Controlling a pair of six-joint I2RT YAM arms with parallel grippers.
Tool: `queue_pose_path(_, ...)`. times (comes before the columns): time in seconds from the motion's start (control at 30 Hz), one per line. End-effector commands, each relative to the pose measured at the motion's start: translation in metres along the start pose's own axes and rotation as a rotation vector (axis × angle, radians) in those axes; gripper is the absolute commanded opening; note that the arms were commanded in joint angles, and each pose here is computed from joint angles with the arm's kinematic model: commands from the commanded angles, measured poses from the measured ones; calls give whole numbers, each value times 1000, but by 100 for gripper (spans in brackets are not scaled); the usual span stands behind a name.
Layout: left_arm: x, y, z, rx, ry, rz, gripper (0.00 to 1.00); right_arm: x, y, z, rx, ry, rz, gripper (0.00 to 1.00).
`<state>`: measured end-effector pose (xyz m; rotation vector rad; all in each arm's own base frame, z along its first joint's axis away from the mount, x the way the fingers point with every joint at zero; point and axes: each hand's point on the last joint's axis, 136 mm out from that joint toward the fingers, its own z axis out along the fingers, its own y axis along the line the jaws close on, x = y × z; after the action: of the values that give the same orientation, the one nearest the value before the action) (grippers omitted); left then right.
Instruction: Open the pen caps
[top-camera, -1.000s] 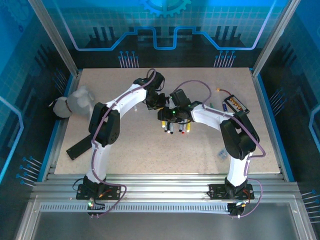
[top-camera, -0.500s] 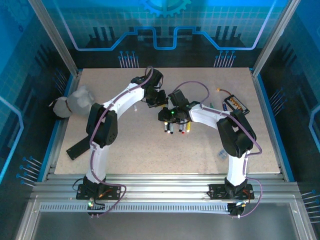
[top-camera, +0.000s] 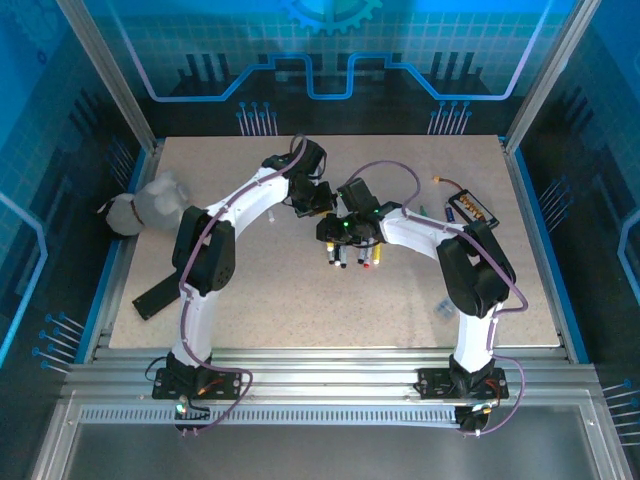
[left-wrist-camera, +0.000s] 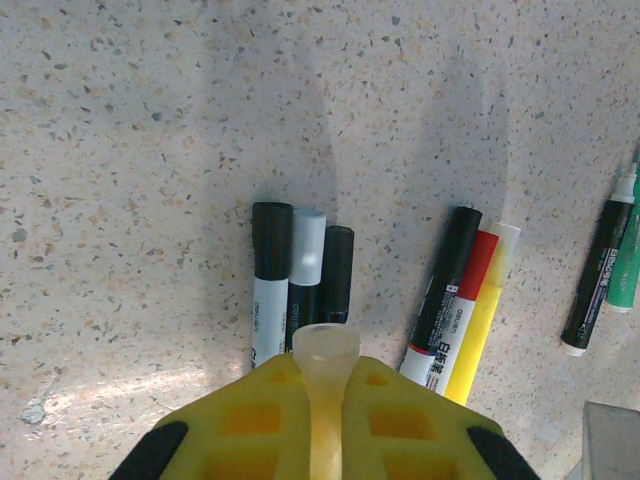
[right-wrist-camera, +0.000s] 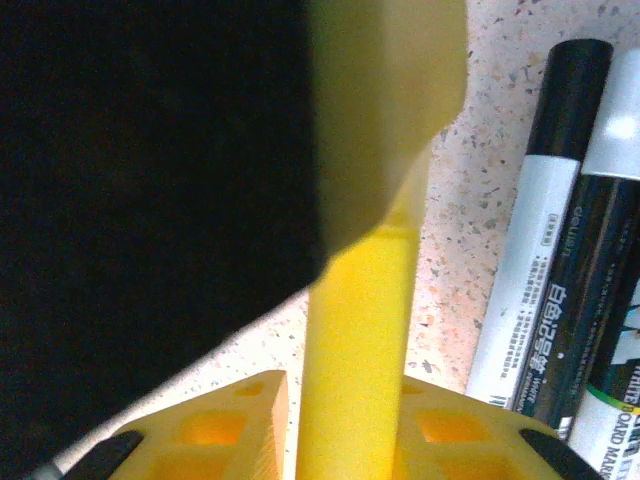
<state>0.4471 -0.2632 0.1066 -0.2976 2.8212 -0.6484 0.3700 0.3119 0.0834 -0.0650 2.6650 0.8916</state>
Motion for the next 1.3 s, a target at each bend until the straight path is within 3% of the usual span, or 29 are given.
queue_pose_path(0.0,-1,-10,-19,39,-20,9,0,4,11,-6,-31,2,-26,15)
queue_pose_path(0.07,-1,-11,-20,44,-18,8,0,4,12,-7,-37,0,-29,1)
queue_pose_path(0.2,-1,-12,-22,45,-18,8,0,5,14,-13,-65,-11,-41,0)
queue_pose_path(0.33,1,-8,-23,35,-19,13,27,4,23,-21,-122,-38,-66,0)
queue_pose_path(0.47,5,-4,-20,26,-13,12,31,4,27,-24,-141,-45,-80,0)
queue_pose_path(0.7,8,2,-13,15,-2,7,26,4,28,-22,-147,-45,-81,0)
queue_pose_path(0.9,2,2,-13,0,-17,5,0,10,28,-19,-145,-30,-82,0)
queue_pose_path(0.97,-5,6,-15,-27,-38,4,0,16,27,-20,-144,-17,-84,0)
queue_pose_path(1.1,-46,29,-25,-121,-143,-15,0,67,21,-30,-155,92,-68,0)
queue_pose_path(1.2,-79,43,-32,-126,-186,-54,0,127,12,-54,-137,164,-69,0)
queue_pose_path(1.27,-92,43,-39,-141,-212,-45,0,145,8,-70,-116,170,-67,0)
